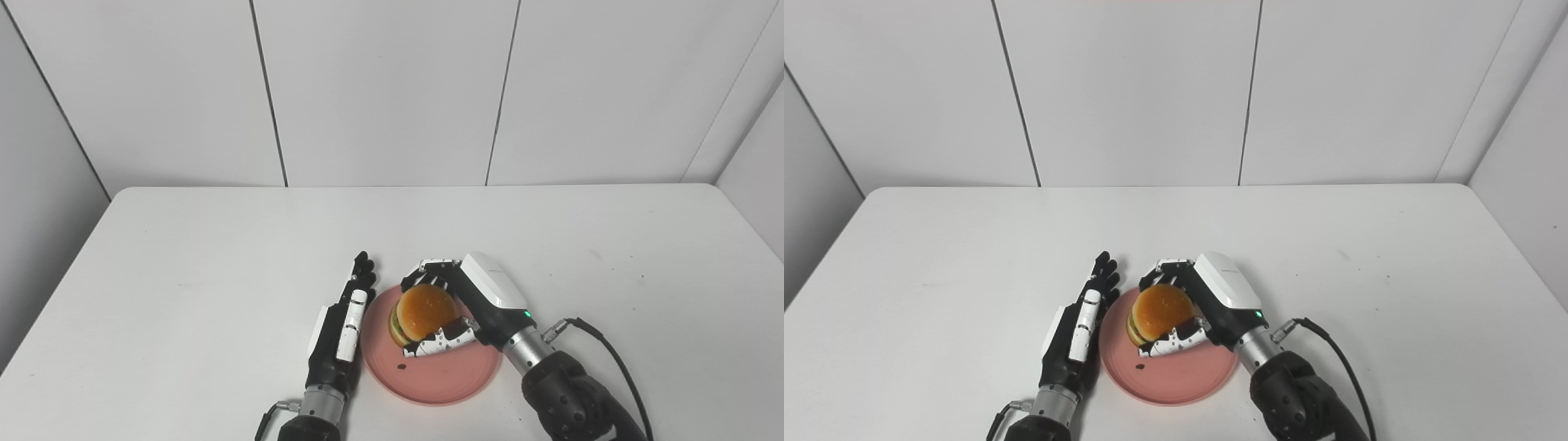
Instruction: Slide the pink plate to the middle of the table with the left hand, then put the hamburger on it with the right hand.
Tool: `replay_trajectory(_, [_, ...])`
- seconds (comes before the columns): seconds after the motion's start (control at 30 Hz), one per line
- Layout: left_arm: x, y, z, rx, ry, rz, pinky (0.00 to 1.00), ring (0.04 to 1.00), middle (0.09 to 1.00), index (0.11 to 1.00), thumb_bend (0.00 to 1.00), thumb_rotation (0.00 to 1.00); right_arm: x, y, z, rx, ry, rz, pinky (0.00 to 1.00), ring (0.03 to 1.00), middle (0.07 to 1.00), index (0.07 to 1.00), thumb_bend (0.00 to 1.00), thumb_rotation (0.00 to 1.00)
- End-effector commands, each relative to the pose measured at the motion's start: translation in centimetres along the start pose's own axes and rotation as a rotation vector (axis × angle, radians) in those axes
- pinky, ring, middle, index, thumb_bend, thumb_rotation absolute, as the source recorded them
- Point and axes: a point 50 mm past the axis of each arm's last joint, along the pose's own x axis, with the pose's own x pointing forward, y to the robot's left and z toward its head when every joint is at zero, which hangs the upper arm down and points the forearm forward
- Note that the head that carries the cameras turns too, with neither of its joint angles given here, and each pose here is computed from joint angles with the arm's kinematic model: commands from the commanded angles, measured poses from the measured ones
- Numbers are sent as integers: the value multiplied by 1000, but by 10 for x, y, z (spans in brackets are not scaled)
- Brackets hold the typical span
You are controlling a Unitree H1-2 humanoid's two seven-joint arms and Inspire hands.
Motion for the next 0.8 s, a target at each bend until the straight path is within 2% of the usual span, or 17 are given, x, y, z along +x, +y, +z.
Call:
replay_trajectory(0.0, [-23,4,-36,-9,138,35,1000,1000,1000,999,487,1000,8,-11,10,-34,-86,-19,269,379,458,531,511,0])
replay_trajectory(0.2, [-23,5,-35,-3,138,32,1000,1000,1000,997,501,1000,7,-10,5,-67,-89,24,280,380,461,533,510,0])
replay_trajectory(0.5, [-23,8,-35,-29,130,23,1000,1000,1000,1000,508,1000,6,-18,6,-108,-58,86,315,390,473,539,509,0])
replay_trajectory(0.6, [-24,8,-34,-27,123,32,1000,1000,1000,1000,510,1000,4,-26,10,-106,-56,94,382,450,471,540,512,3])
replay_trajectory(0.63, [-24,9,-34,-29,121,30,1000,1000,1000,1000,514,1000,3,-29,10,-104,-60,96,451,526,551,519,508,85])
replay_trajectory(0.67, [-24,9,-34,-34,119,29,1000,1000,1000,1000,514,1000,2,-31,11,-101,-67,95,463,539,568,515,507,102])
replay_trajectory(0.73, [-24,9,-34,-46,116,26,1000,1000,1000,1000,501,1000,0,-35,13,-97,-75,94,565,649,677,693,614,461])
replay_trajectory(0.77, [-24,9,-34,-42,119,25,1000,1000,1000,1000,498,1000,-2,-37,15,-96,-83,90,585,671,698,720,632,516])
